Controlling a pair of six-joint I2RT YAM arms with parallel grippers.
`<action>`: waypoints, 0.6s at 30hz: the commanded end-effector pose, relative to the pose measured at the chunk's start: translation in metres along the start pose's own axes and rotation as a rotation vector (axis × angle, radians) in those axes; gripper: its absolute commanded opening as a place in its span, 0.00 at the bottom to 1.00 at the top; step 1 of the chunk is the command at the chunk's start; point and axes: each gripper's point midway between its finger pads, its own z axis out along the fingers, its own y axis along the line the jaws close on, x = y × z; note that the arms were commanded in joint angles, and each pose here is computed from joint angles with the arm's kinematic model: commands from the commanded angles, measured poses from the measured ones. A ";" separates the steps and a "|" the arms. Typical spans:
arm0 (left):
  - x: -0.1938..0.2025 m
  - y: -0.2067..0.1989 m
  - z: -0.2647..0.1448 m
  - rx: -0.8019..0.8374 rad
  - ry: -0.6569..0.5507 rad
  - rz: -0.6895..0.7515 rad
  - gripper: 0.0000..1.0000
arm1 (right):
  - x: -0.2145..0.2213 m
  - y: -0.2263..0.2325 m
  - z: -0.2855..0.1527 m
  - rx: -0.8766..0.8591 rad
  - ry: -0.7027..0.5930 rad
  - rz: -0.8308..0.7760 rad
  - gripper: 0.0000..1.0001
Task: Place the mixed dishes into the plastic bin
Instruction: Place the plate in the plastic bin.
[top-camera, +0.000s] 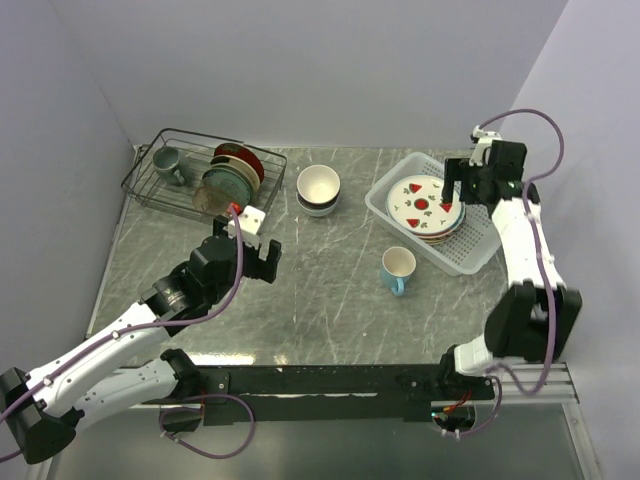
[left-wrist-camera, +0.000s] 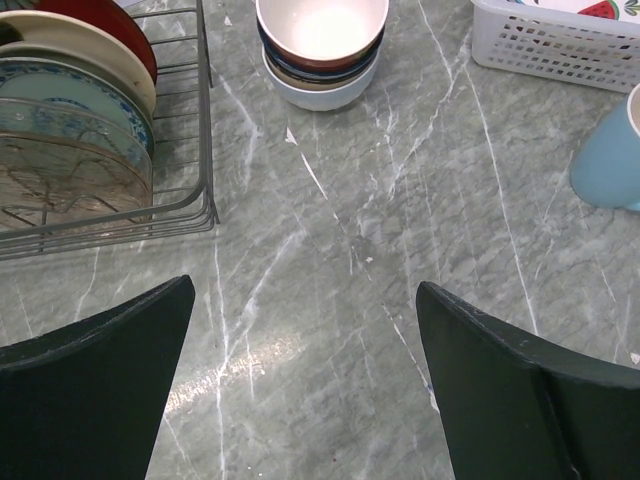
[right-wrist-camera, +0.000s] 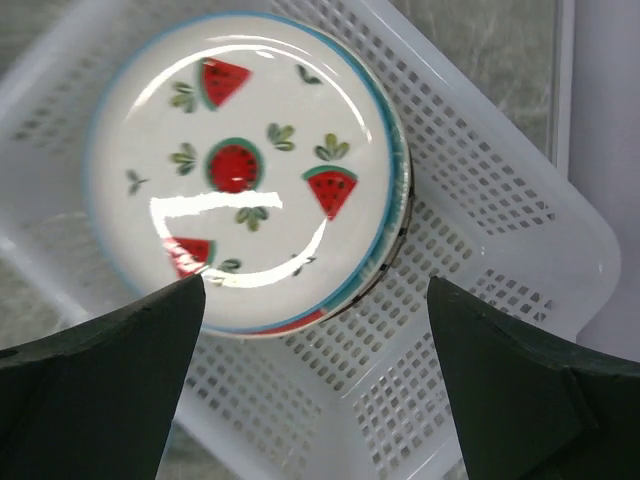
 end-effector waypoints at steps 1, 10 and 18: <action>-0.015 0.000 0.000 0.003 -0.053 -0.038 0.99 | -0.018 0.031 -0.044 -0.133 -0.199 -0.102 1.00; -0.008 -0.002 0.001 -0.002 -0.016 -0.092 0.99 | -0.005 0.055 -0.115 -0.227 -0.454 -0.141 1.00; -0.004 -0.022 -0.014 0.085 0.027 -0.293 0.99 | 0.019 0.060 -0.135 -0.338 -0.557 -0.054 1.00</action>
